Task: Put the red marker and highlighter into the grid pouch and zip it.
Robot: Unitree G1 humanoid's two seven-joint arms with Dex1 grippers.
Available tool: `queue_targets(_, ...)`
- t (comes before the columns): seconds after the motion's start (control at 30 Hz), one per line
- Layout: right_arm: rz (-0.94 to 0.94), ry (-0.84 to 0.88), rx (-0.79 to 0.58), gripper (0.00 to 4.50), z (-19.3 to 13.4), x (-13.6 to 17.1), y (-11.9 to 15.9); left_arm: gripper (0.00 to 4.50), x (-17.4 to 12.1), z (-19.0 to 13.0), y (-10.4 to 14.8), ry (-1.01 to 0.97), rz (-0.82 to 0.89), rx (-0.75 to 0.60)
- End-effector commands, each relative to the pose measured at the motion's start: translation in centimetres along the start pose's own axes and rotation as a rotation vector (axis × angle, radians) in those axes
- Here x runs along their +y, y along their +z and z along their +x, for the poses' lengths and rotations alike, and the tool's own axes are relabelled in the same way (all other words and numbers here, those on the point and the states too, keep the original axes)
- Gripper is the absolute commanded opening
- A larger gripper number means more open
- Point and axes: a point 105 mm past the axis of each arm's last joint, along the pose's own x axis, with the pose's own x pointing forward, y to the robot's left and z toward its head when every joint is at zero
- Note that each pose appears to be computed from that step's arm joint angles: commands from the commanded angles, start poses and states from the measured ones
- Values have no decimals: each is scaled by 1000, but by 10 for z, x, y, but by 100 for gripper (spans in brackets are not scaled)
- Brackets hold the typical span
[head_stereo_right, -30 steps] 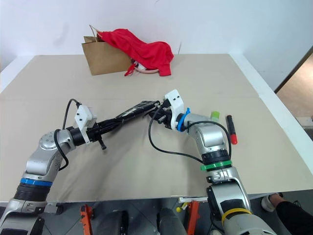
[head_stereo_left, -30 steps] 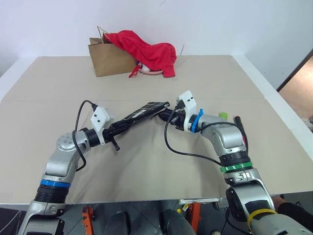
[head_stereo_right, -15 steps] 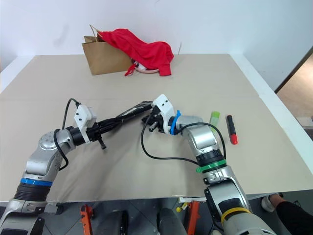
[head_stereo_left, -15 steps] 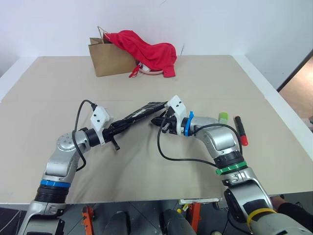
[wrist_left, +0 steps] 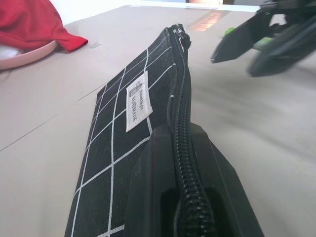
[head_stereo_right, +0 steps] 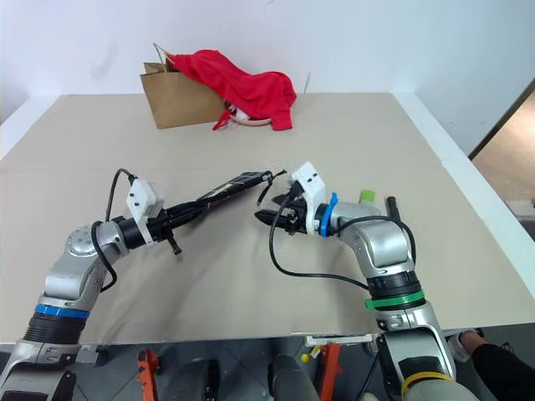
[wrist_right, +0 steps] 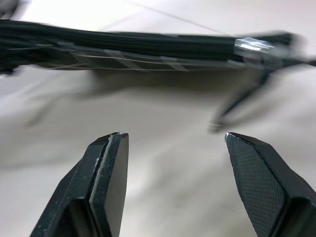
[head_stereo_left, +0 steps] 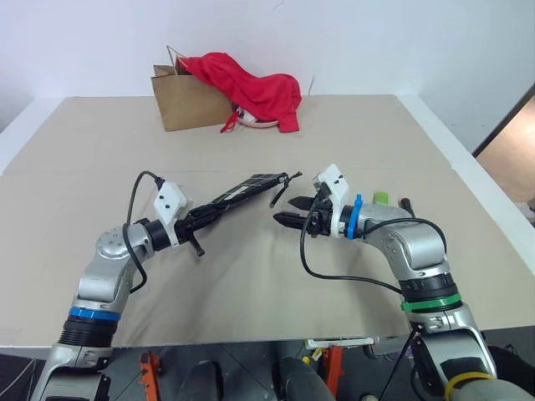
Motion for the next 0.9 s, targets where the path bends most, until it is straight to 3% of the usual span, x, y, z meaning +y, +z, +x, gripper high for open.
queue_targets(0.03, 3, -102, -53, 339, 8, -16, 16, 0, 2, -1, 14, 4, 31, -46)
queue_targets(0.4, 66, -122, -98, 339, 35, -22, 27, 0, 4, -2, 15, 9, 31, -47)
queue_targets(0.5, 50, -116, -100, 255, 36, -21, 25, 0, 3, -3, 15, 8, 31, -48)
queue_targets(0.63, 27, -94, -106, 76, 37, -17, 26, 0, 3, -2, 15, 7, 31, -48)
queue_targets(0.67, 24, -89, -107, 76, 37, -16, 26, 0, 3, -2, 15, 7, 31, -48)
queue_targets(0.7, 19, -82, -108, 5, 37, -15, 26, 0, 3, -2, 15, 7, 31, -48)
queue_targets(0.9, -41, 53, -109, 2, 36, 10, 25, 0, 3, -3, 14, 8, 30, -44)
